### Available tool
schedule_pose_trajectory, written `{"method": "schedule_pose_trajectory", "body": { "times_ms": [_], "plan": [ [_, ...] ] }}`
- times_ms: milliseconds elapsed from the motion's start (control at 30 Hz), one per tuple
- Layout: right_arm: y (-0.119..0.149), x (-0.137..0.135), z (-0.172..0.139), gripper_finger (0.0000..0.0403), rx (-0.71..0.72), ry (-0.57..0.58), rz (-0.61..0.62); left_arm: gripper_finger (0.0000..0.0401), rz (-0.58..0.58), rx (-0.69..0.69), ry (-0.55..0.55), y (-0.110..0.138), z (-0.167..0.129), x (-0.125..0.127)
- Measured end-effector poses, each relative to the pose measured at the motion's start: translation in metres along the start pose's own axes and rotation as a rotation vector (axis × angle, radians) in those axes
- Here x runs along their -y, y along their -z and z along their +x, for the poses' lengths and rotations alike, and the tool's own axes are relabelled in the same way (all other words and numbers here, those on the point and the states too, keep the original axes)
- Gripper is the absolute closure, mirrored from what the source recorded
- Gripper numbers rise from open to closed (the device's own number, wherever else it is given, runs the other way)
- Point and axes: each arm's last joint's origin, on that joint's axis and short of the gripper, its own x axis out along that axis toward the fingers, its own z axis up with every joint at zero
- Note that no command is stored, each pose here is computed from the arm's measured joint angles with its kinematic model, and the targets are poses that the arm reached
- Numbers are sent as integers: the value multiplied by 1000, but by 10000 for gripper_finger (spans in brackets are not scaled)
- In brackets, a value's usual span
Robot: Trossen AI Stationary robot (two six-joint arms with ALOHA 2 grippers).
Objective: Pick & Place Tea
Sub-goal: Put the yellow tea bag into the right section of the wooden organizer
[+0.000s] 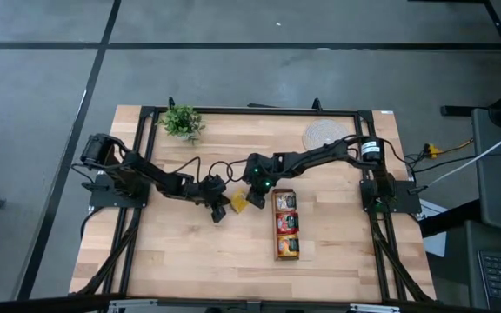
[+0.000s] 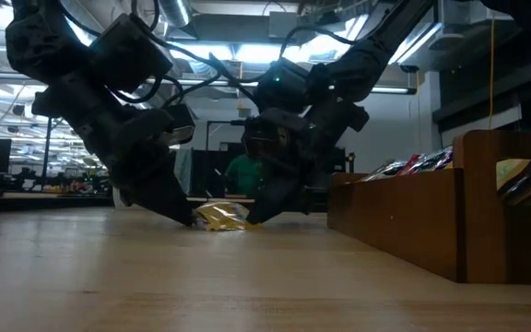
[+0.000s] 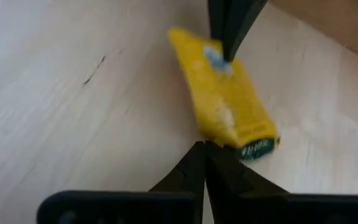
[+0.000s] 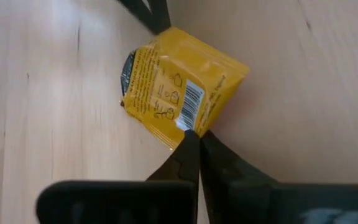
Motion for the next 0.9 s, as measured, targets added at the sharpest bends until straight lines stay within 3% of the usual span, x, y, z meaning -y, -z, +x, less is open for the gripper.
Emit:
{"method": "schedule_pose_trajectory", "body": {
  "times_ms": [267, 433, 567, 800, 900],
  "plan": [
    [0, -7, -26, 399, -52, 22, -36, 383, 36, -71, -82, -2, -25, -6],
    [1, -13, -42, 401, -77, 71, -59, 379, 47, 101, -120, -14, -49, -7],
    [0, -20, -61, 401, -77, 153, -95, 377, -29, 240, -169, -17, -65, -15],
    [-8, -36, -105, 402, 40, 332, -138, 353, -144, 541, 59, -11, -81, -29],
    [-13, -44, -123, 402, 115, 386, -152, 333, -181, 640, 107, -7, -87, -37]
  ]
}}
